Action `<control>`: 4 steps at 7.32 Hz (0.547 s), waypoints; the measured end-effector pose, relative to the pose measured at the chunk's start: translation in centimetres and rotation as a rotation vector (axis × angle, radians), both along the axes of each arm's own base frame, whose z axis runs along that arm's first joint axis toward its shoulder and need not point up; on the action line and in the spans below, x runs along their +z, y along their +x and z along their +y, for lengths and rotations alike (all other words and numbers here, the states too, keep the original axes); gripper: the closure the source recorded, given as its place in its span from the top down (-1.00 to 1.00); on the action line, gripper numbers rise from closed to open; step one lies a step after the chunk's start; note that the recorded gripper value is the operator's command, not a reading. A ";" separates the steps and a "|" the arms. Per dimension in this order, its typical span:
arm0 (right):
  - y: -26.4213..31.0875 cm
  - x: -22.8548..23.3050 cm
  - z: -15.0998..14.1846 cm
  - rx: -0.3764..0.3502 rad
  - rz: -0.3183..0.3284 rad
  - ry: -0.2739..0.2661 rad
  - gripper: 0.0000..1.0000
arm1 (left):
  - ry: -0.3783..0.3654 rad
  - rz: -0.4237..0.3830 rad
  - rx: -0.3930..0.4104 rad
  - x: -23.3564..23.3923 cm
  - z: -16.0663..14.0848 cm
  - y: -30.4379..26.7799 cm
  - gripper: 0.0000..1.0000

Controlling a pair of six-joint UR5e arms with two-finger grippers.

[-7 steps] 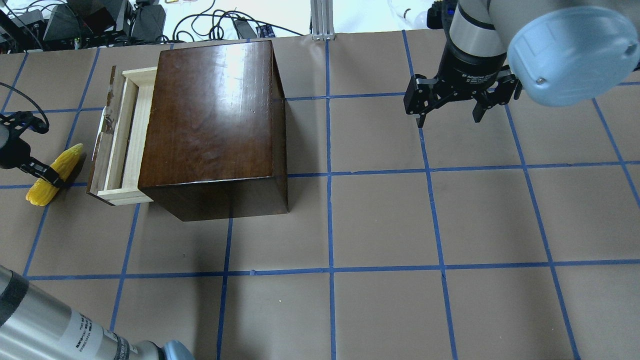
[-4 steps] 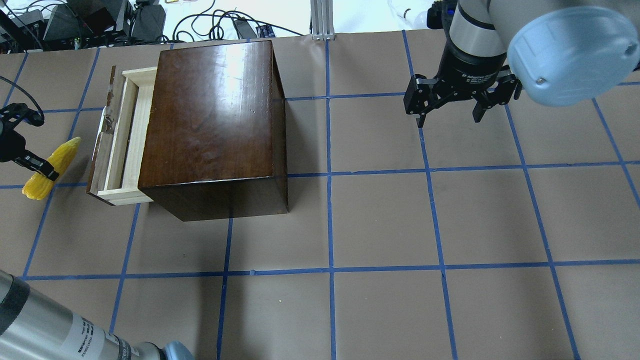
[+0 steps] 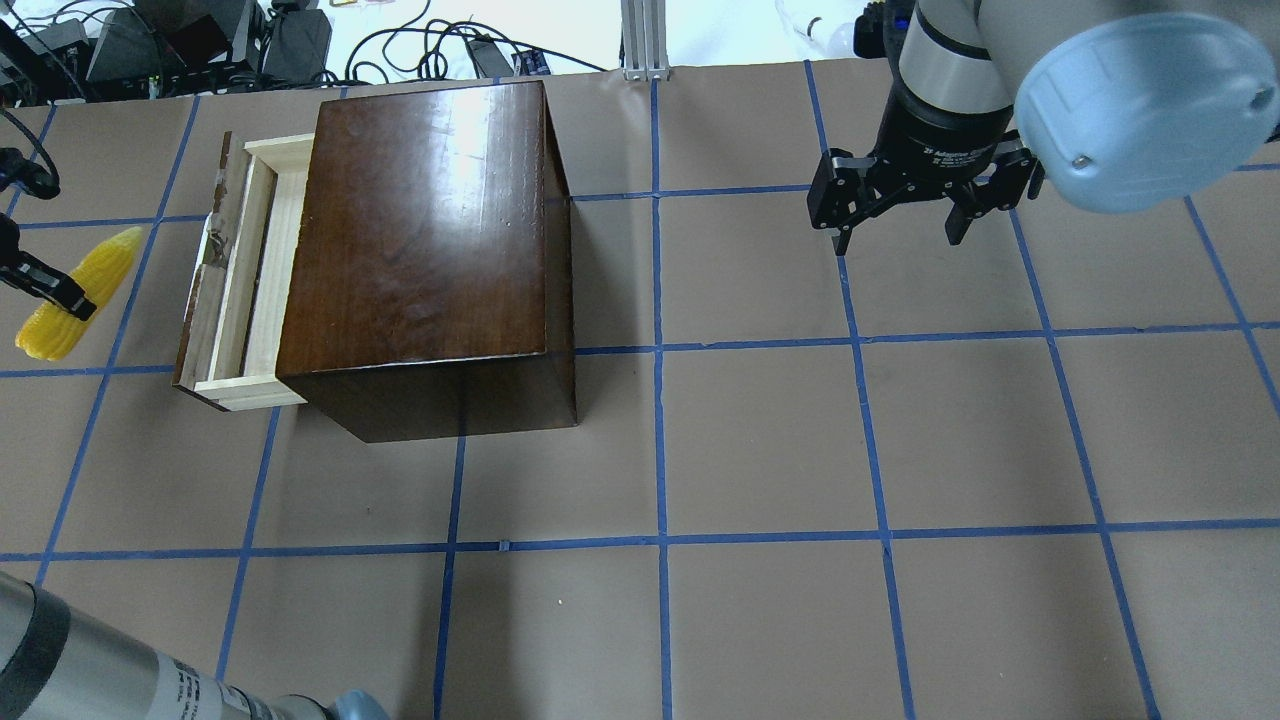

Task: Open drawer and put corn inside
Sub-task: 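Close the left gripper on the corn and lift it, then carry the corn over the open drawer and lower it inside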

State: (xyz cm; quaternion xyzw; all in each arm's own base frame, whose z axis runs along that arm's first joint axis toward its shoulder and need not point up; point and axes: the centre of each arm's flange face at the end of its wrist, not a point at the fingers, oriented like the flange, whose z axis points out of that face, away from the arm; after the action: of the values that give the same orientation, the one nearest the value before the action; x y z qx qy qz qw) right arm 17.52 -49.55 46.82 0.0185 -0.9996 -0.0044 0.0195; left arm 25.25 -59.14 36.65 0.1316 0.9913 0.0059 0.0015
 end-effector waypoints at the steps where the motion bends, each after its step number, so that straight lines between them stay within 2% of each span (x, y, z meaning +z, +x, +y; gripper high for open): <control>1: 0.0 0.0 0.0 0.000 0.000 0.000 1.00 | -0.007 -0.006 0.057 2.2 -0.7 -3.0 -1.00; 4: 0.0 0.0 0.0 0.000 0.000 0.000 1.00 | -0.026 -0.010 0.212 5.3 -3.3 -14.1 -1.00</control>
State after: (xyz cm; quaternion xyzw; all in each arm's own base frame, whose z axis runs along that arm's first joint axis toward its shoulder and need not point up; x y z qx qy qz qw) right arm 17.54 -49.55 46.82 0.0187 -0.9996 -0.0044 0.0195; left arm 11.14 -62.43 41.97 0.0258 0.9996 -0.0061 0.0077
